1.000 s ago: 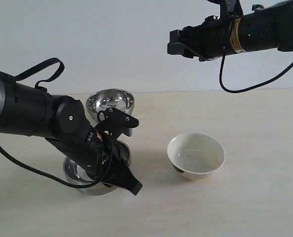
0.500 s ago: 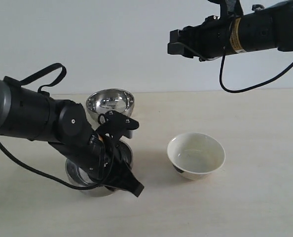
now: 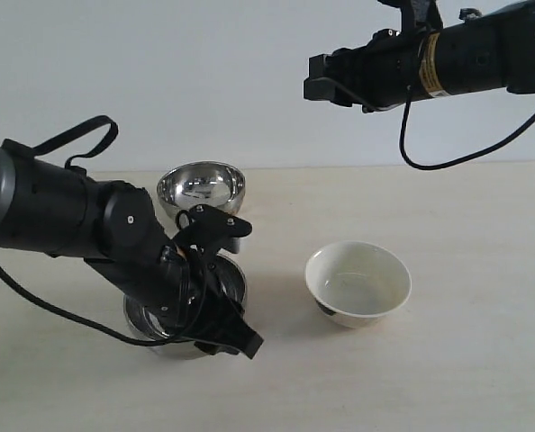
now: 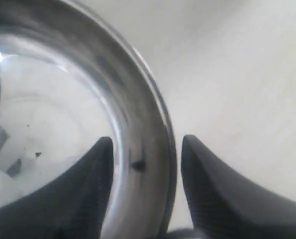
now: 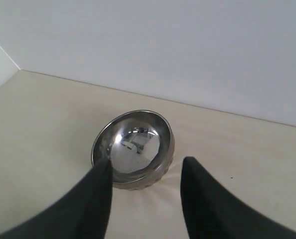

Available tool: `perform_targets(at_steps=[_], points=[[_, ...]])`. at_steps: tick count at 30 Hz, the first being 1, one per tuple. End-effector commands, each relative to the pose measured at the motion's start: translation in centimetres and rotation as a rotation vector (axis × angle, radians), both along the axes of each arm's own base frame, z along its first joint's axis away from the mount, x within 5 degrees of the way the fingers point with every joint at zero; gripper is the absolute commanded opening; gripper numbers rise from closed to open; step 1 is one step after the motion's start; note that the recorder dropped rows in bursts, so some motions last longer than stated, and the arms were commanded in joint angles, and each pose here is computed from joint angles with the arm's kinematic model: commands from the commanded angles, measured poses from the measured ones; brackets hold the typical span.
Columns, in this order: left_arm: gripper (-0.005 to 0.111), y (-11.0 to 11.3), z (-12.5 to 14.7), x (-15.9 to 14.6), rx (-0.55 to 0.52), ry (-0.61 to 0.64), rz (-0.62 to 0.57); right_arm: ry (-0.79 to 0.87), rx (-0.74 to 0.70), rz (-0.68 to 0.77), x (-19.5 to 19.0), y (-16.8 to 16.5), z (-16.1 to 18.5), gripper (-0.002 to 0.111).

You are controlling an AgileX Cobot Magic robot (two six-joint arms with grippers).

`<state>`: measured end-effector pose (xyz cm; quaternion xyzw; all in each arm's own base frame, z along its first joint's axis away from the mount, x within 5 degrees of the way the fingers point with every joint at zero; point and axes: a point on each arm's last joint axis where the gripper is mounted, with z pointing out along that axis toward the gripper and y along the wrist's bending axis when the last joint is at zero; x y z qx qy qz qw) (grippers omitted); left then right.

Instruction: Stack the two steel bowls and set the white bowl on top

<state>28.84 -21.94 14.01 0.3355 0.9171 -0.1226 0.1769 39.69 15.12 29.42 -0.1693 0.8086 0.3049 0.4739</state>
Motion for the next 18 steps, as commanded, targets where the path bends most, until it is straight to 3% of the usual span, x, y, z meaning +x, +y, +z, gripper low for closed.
perform_targets(at_steps=[1, 9, 18], points=[[0.041, 0.0, 2.1, -0.2, -0.041, -0.042, 0.014, 0.003, 0.002, -0.001, 0.0, -0.3, 0.0, 0.039], [0.041, 1.2, 5.7, -0.6, -0.052, -0.110, 0.005, -0.003, -0.021, -0.043, 0.5, -0.5, -0.6, 0.039], [0.041, 5.5, 15.0, -1.9, -0.171, -0.345, 0.105, -0.045, -0.148, -0.052, 1.2, 3.8, -3.6, 0.039]])
